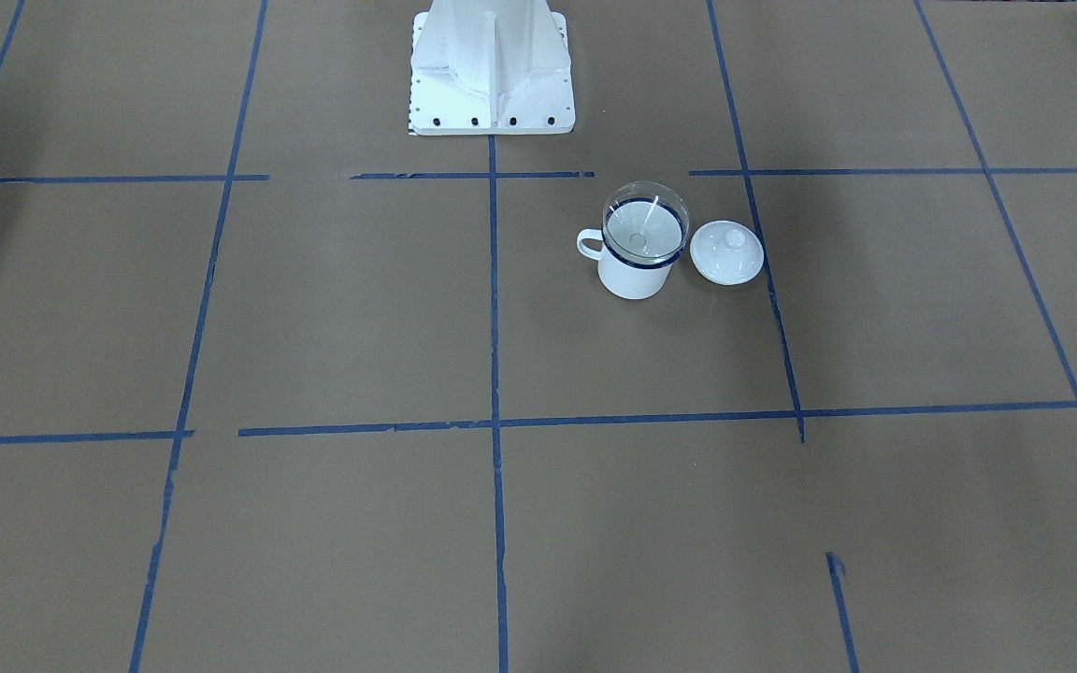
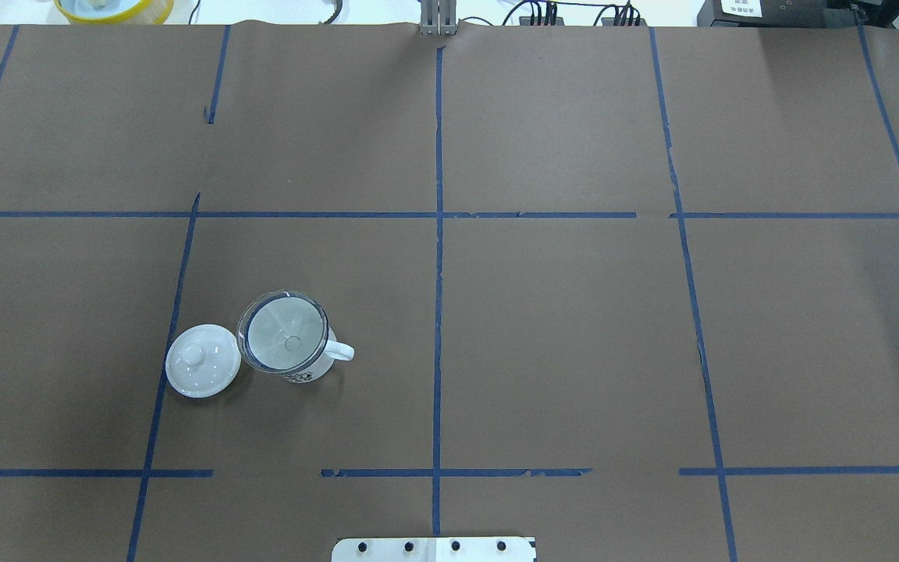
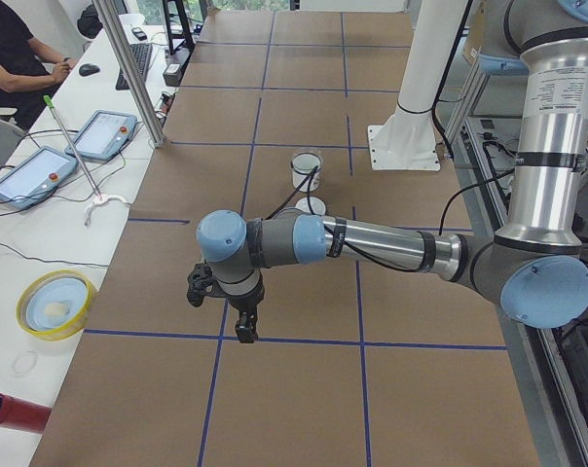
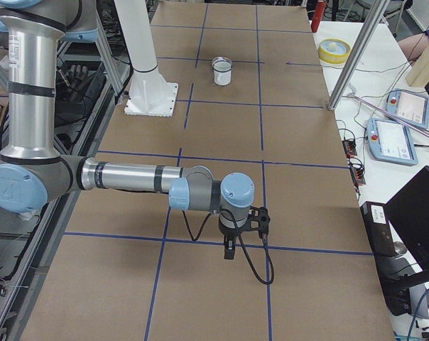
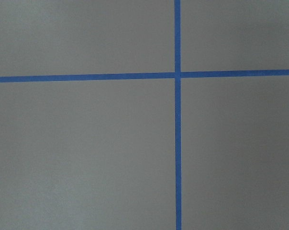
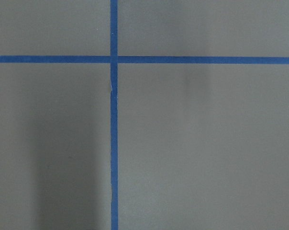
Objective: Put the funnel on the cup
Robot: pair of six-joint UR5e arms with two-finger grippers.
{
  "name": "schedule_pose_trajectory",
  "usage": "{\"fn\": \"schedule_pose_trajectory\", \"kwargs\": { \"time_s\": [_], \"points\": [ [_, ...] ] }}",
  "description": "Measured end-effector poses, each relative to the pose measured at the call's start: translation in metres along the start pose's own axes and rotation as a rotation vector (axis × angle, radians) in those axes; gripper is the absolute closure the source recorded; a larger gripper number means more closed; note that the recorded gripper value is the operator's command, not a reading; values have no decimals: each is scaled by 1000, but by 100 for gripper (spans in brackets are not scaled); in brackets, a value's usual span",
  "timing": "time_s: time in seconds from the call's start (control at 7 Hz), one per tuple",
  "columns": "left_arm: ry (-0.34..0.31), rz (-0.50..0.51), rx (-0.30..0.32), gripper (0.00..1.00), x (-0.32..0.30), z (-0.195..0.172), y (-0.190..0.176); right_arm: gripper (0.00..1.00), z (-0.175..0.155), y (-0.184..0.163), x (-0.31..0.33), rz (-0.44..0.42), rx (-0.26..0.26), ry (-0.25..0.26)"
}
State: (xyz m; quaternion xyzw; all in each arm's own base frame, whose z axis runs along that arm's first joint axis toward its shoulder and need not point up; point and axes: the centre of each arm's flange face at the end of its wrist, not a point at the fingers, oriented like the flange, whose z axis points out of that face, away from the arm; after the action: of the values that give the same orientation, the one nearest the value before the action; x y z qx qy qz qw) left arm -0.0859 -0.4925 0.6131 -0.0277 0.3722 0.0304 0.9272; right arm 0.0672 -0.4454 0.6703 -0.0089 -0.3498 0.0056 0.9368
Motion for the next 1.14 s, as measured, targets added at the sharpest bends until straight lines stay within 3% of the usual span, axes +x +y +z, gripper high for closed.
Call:
{"fn": "schedule_pose_trajectory", "kwargs": {
  "time_s": [1.14],
  "points": [
    [0,20,20,0,-10,8,-4,0,0,0,0,0,0,0]
  ]
}}
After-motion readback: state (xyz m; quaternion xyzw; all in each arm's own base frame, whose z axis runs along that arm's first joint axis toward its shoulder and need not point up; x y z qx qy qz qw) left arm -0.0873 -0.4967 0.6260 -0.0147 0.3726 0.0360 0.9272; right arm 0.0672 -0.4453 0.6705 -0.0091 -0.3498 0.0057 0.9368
